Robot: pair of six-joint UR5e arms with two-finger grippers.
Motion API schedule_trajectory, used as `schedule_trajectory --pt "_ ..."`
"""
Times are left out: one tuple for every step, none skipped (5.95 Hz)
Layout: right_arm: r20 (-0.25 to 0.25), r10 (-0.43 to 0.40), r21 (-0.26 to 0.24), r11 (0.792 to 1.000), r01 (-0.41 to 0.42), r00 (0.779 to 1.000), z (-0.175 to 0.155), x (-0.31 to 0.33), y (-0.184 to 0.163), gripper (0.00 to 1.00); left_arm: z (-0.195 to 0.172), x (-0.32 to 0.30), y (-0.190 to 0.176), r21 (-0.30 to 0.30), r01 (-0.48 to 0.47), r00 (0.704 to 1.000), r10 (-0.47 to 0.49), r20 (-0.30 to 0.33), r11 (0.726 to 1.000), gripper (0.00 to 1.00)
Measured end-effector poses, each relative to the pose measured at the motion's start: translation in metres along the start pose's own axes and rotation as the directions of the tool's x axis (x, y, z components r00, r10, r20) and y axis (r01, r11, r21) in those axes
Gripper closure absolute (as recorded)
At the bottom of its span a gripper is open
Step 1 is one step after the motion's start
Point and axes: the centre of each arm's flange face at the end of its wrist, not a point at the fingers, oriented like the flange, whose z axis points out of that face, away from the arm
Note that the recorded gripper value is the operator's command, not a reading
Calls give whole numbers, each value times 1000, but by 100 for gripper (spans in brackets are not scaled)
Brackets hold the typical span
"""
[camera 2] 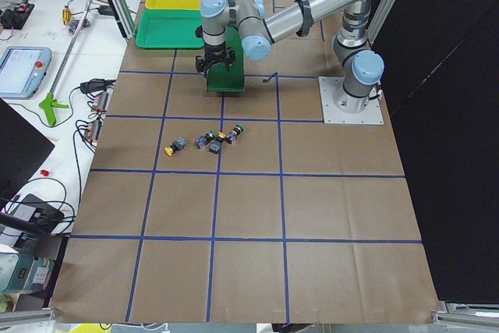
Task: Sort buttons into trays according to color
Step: 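Move the left gripper back over the push buttons, then grasp a green-capped push button with the left gripper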
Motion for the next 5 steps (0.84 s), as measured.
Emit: schedule_trajectory --pt "0 0 0 1000 0 1000 0 0 0 0 7 -12 32 -2 -2 1000 2 -14 1000 1" --pt "0 0 0 1000 0 1000 0 0 0 0 13 -21 58 -5 -45 999 45 -27 999 1" --pt "0 -1 -1 1000 1 1000 0 0 0 0 19 -26 83 -3 -109 993 109 -42 994 1" --pt "0 -2 -1 1000 2 1000 0 0 1 0 29 -28 105 3 -193 979 193 -59 981 1" --pt "0 -2 -1 1000 2 1000 0 0 0 0 38 -29 119 12 -310 948 310 -73 951 1"
